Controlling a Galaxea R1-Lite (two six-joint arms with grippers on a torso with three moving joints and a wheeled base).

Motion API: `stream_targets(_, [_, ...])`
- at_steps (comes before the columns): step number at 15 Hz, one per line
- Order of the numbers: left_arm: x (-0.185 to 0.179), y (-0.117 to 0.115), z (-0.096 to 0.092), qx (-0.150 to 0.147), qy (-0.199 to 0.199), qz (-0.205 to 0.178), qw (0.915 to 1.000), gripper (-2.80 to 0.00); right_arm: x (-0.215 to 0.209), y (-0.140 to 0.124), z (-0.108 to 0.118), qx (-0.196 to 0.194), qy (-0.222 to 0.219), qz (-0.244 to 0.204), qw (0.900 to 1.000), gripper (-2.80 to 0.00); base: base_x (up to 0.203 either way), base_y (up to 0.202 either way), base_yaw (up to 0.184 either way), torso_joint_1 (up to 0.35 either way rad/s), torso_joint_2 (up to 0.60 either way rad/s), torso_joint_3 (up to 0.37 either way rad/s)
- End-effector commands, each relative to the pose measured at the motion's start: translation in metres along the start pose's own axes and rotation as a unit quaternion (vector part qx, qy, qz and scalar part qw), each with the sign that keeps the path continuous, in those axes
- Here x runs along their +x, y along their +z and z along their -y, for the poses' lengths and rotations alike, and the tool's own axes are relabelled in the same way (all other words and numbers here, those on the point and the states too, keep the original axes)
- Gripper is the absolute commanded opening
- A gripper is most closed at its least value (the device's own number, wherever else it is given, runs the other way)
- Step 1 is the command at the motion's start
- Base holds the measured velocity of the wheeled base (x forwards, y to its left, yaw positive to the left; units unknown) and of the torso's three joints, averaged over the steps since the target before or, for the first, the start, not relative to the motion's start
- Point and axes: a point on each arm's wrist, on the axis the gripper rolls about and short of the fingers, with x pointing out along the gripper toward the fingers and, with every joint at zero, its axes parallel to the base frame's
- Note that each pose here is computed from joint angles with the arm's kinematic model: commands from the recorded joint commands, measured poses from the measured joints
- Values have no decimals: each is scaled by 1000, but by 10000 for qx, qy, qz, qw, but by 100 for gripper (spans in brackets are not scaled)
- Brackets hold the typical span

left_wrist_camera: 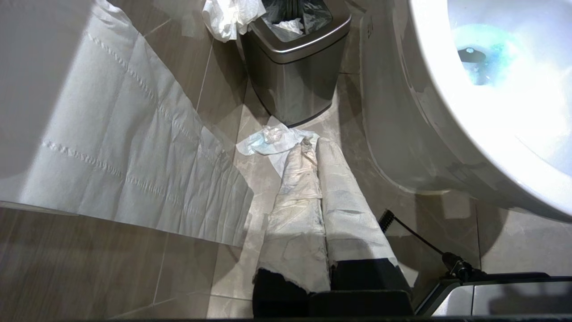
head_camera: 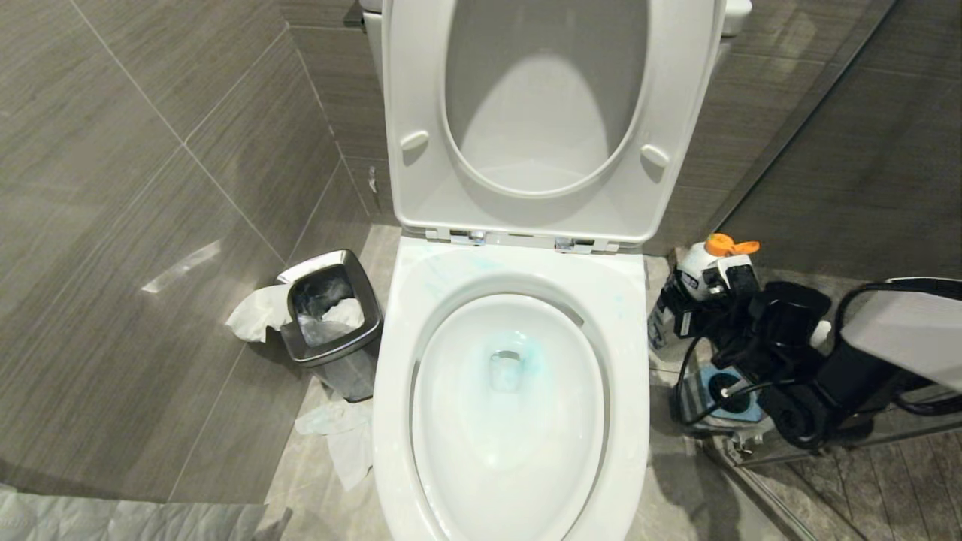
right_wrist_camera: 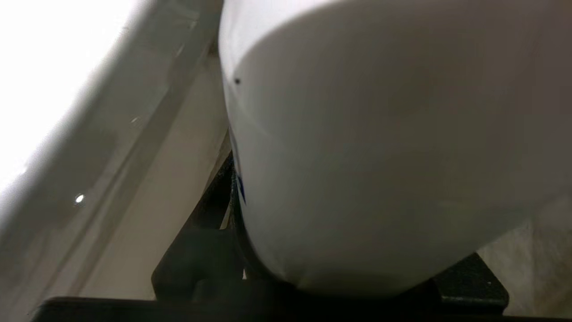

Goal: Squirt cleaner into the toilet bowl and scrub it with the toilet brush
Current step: Place the cleaning agent on the floor

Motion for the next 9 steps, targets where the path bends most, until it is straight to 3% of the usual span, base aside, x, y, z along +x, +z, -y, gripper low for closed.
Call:
stream_targets(1, [0, 0, 0, -11, 1, -8, 10000, -280, 21, -45, -8, -13, 28, -168, 9999, -280, 0, 0, 0, 0, 0, 0])
stream_targets(4, [0, 0, 0, 5, -7, -7, 10000, -280, 40, -63, -15, -21, 7, 55, 10000, -280, 0, 0, 0, 0, 0, 0])
stream_targets(9, [0, 0, 0, 5, -7, -7, 10000, -280, 57, -66, -22, 3, 26, 386, 9993, -280, 0, 0, 0, 0, 0, 0])
